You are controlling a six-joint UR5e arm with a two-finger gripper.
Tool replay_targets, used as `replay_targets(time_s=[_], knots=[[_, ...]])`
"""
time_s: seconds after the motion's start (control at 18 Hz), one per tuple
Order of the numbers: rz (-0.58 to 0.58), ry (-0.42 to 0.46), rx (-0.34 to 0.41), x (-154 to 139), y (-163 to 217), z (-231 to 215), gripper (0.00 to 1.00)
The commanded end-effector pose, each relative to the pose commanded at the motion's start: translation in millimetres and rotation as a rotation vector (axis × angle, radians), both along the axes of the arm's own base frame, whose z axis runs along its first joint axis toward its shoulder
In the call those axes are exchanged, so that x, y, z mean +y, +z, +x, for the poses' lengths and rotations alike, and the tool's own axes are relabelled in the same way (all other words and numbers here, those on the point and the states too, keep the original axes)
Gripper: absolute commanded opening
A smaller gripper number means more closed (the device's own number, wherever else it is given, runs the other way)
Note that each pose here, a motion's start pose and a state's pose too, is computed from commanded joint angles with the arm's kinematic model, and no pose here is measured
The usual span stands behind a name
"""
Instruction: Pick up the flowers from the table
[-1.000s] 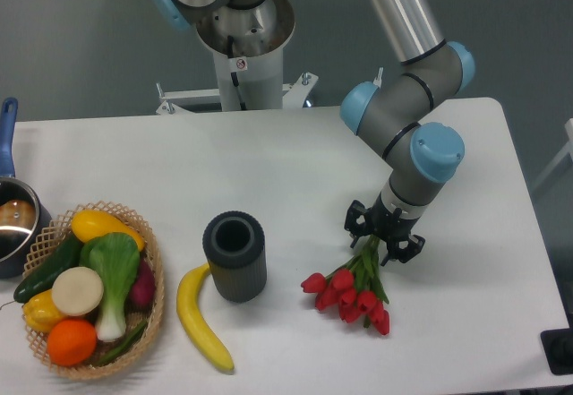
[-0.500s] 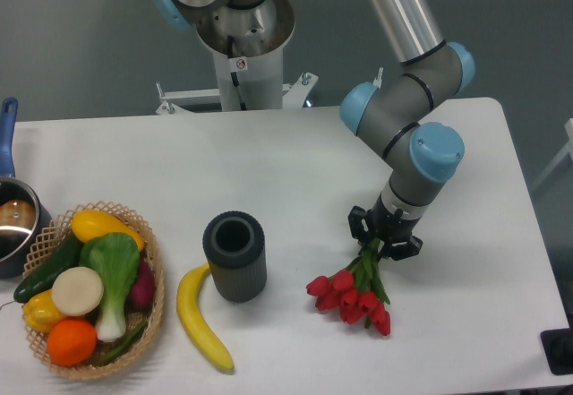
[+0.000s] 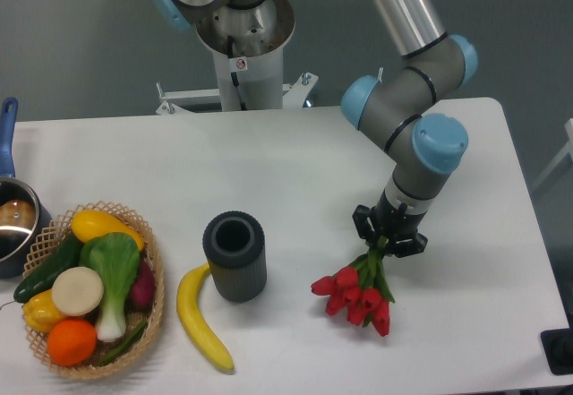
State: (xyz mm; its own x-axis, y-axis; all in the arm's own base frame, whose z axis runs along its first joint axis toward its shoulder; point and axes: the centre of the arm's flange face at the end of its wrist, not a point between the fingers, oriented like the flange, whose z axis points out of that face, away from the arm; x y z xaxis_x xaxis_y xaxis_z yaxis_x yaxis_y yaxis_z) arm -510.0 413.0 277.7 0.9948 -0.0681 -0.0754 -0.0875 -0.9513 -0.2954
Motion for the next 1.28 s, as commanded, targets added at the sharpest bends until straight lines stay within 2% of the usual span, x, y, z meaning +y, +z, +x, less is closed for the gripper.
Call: replay_targets(time_s=[0.17, 0.28, 0.5, 0.67, 0.94, 1.28], knots=[[0.037, 0.006, 0.058, -2, 40, 0, 0.26], [0.117, 0.037, 0.075, 2, 75, -3, 0.26], [0.341, 0.081, 0.012, 17, 124, -11, 0.26], [0.438, 0.085, -0.002, 8, 153, -10, 0.26], [0.536, 0.088, -0.034, -9, 166, -19, 0.26], [0.543, 0.100, -0.034, -19, 168, -20, 0.26]])
